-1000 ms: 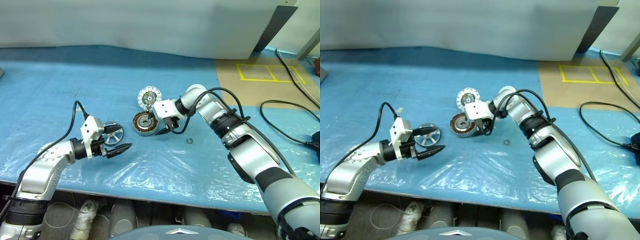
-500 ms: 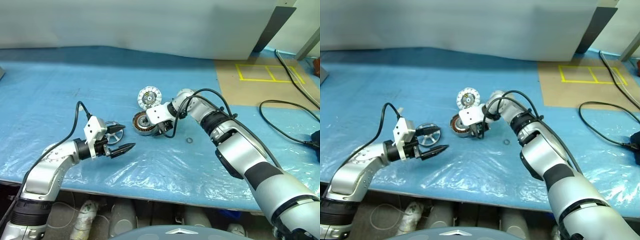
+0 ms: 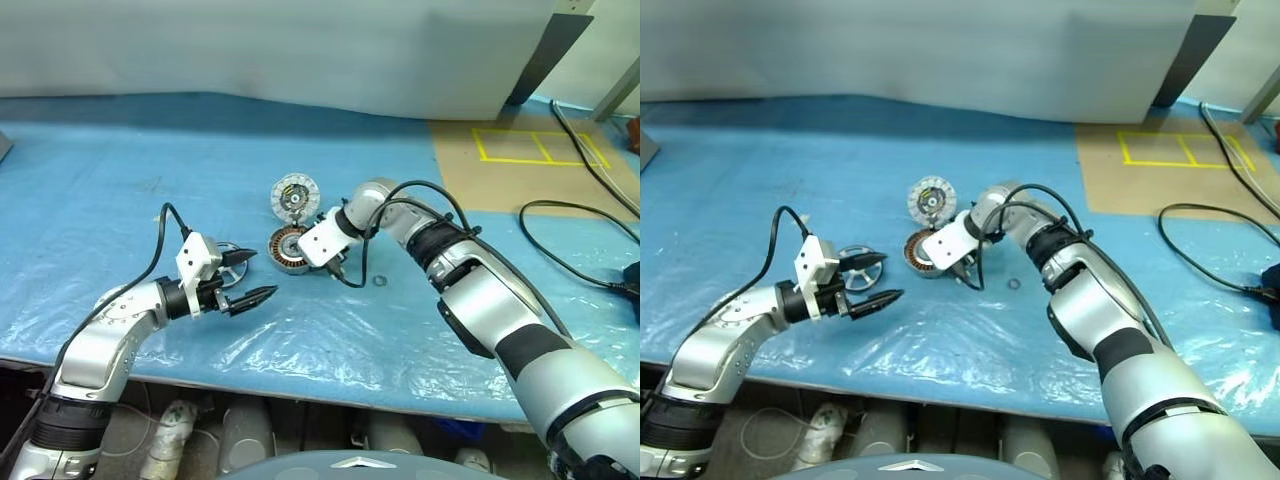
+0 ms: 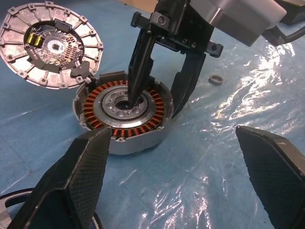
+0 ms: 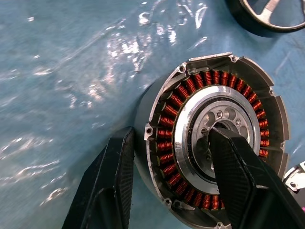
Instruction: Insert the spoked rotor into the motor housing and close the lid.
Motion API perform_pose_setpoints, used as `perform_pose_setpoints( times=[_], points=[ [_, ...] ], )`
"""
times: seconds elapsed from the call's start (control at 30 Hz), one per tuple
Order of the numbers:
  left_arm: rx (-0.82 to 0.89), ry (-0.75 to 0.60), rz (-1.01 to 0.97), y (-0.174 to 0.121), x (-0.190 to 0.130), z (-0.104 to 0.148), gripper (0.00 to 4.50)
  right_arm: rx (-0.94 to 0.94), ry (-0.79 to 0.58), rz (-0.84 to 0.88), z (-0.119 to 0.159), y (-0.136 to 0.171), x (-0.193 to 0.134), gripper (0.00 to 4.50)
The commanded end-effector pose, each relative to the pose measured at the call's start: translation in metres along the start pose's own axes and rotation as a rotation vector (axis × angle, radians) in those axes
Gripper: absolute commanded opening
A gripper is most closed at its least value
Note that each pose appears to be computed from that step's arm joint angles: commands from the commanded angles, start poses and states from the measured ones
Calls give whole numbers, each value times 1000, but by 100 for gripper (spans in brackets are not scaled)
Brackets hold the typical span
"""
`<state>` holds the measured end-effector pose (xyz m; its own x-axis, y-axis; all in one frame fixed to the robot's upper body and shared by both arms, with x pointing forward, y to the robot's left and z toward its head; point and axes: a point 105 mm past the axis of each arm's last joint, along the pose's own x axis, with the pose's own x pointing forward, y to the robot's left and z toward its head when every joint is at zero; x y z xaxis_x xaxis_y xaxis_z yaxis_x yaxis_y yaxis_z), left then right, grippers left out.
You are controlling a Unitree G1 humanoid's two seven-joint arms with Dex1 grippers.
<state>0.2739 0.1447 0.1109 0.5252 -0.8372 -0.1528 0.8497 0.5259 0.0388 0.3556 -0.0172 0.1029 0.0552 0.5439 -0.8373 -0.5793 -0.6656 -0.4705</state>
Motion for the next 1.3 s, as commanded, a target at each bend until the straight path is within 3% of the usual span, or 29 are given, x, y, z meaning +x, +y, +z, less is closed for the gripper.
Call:
perform_pose_setpoints(
  times=[0.03, 0.2, 0.47, 0.6, 0.9, 1.07, 1.17, 1.3],
  points=[
    [30, -22, -13, -4, 2, 8, 439, -35, -12, 108, 1, 26, -10, 200],
    [18, -18, -39, -10, 7, 5, 439, 3, -69, 112, 14, 45, -17, 200],
    [23, -11, -67, -11, 10, 7, 439, 61, -84, -31, 16, 37, -8, 200],
    [19, -3, -79, -12, 9, 7, 439, 116, -123, -52, 22, 40, -16, 327],
    [11, 10, -107, -16, 9, 9, 439, 155, -122, -221, 32, 31, -77, 327],
    [12, 4, -116, -14, 6, 14, 439, 418, -209, -386, 36, 49, -98, 327],
    [15, 3, -128, -16, 8, 15, 439, 707, -291, -597, 25, 63, -94, 327],
    [12, 2, -139, -18, 11, 16, 439, 945, -202, -804, 3, 97, -75, 327]
  ],
)
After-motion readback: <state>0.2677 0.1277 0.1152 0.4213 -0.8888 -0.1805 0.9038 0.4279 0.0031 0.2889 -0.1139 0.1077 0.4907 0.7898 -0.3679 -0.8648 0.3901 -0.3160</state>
